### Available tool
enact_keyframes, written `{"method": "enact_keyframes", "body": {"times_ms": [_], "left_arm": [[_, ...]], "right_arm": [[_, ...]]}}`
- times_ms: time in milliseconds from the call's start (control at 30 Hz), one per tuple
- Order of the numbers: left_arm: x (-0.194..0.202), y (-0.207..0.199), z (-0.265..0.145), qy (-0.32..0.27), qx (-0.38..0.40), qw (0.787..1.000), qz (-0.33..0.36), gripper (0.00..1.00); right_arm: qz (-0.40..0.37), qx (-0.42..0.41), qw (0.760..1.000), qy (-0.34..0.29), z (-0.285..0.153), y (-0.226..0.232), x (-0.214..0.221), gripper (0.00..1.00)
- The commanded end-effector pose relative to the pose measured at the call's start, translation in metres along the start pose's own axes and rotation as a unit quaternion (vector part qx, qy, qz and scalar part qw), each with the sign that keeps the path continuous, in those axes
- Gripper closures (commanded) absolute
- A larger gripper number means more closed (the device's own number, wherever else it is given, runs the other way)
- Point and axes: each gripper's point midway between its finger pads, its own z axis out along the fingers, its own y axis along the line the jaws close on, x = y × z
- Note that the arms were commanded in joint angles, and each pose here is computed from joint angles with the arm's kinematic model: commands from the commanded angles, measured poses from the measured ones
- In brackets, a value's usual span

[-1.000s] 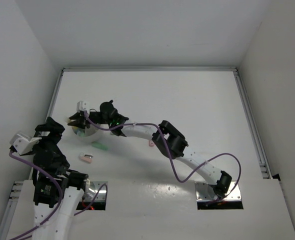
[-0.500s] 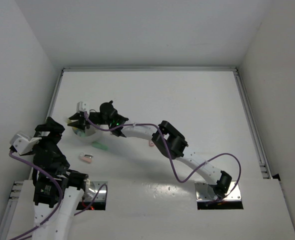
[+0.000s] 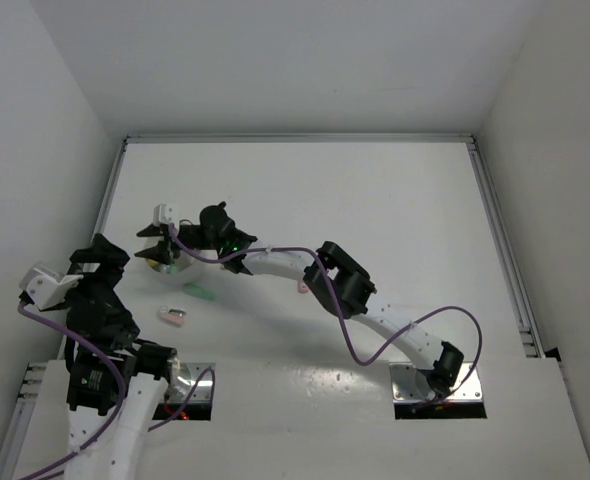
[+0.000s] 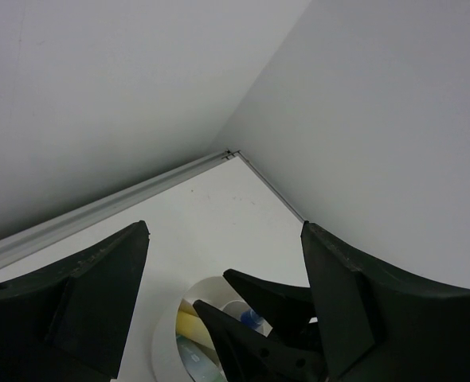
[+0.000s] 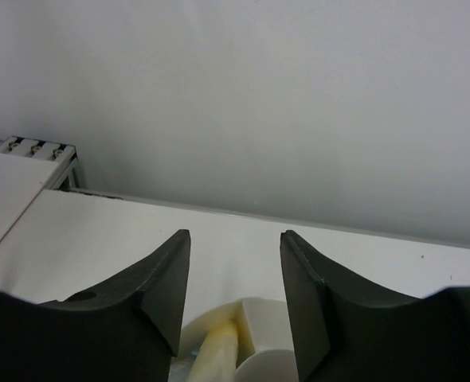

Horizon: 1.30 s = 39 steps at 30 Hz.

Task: Sort the stationery into containers
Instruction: Place the stationery into the container, then grab a piece of stationery with the right arm

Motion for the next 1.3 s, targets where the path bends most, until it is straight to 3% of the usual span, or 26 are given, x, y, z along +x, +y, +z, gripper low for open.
{"method": "enact_keyframes", "body": {"times_ms": [0,300,767,867,900,933,967,1067,1100,1167,1267], "left_arm": [[-0.006,-0.002,0.002,-0.013,0.002,1.0,-0.008,0.17],[-0.012,0.005,-0.002,-0.027,-0.008,0.999,-0.018,0.17],[-0.015,0.005,-0.006,-0.032,0.003,0.999,-0.033,0.18],[-0.003,-0.009,-0.002,-0.011,0.032,0.999,-0.014,0.43],[0.001,-0.014,0.0,-0.004,0.042,0.999,-0.011,0.53],[0.007,-0.019,0.001,0.008,0.05,0.999,-0.004,0.82],[0.009,-0.027,0.002,0.019,0.064,0.998,-0.001,0.96],[0.053,-0.058,0.003,0.116,0.114,0.986,0.041,1.0],[0.058,-0.079,-0.002,0.153,0.149,0.976,0.037,1.0],[0.096,-0.096,-0.003,0.251,0.155,0.953,0.073,1.0],[0.154,-0.124,-0.027,0.386,0.226,0.89,0.091,0.98]], "right_arm": [[0.009,-0.006,1.0,0.005,-0.002,0.007,0.015,0.5],[-0.033,0.006,0.999,-0.039,0.007,-0.011,-0.066,0.46],[-0.092,0.01,0.995,-0.02,-0.008,-0.018,-0.156,0.42],[-0.117,0.048,0.992,0.001,-0.019,-0.037,-0.177,0.49],[-0.133,0.083,0.987,0.014,-0.024,-0.051,-0.181,0.65],[-0.133,0.101,0.985,0.041,-0.03,-0.057,-0.176,0.81],[-0.139,0.135,0.98,0.055,-0.041,-0.072,-0.184,0.97],[-0.142,0.258,0.94,0.171,-0.086,-0.121,-0.163,1.0],[-0.143,0.282,0.929,0.193,-0.108,-0.135,-0.167,1.0],[-0.139,0.288,0.9,0.296,-0.152,-0.141,-0.129,1.0],[-0.097,0.274,0.862,0.415,-0.224,-0.135,-0.09,0.97]]}}
